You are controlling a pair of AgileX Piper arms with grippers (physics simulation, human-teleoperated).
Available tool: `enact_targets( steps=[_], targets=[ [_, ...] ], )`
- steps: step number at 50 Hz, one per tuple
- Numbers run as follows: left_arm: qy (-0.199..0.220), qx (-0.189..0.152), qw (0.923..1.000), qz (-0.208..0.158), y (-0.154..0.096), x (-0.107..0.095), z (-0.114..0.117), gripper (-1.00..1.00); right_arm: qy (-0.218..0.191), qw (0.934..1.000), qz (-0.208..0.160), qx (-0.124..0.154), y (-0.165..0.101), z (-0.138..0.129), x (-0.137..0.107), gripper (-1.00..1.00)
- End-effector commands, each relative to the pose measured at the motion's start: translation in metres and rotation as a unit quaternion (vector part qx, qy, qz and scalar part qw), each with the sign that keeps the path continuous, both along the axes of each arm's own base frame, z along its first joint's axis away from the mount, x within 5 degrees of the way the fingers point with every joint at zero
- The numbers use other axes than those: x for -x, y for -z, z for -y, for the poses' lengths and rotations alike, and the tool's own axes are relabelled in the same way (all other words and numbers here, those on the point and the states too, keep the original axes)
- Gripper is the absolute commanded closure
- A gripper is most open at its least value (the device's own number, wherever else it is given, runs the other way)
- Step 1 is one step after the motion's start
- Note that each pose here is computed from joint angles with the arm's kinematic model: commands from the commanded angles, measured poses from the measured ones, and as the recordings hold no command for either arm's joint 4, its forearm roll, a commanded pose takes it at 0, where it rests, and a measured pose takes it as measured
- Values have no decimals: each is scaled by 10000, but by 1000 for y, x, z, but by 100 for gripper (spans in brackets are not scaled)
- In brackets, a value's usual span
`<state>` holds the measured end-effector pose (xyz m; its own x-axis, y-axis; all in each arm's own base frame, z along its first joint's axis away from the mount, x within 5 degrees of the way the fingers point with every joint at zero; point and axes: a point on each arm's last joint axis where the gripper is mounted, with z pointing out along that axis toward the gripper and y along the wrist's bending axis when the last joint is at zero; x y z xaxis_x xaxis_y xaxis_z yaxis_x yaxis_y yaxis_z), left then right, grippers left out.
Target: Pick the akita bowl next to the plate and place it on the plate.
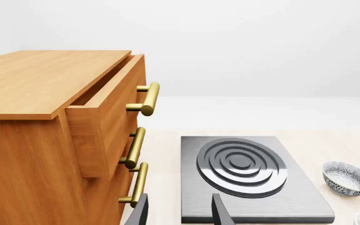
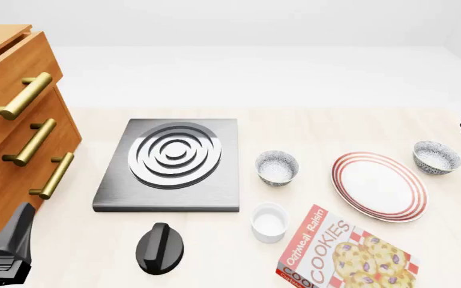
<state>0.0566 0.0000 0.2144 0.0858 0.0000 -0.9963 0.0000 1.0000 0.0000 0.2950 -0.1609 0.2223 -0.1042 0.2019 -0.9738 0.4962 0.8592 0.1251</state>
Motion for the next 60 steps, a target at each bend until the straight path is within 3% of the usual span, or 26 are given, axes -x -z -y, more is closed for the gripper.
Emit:
enact_targets(
  steps=[1,41,60],
  targets=[
    [0,0,10000,0,0,0,0,-100,22,10000,-66,-61,7,4,-5,-100],
    [0,0,10000,0,0,0,0,-100,108,9985,-367,-381,41,19,-24,-100],
    [0,0,10000,0,0,0,0,-100,133,9962,-541,-667,54,23,-36,-100]
  ],
)
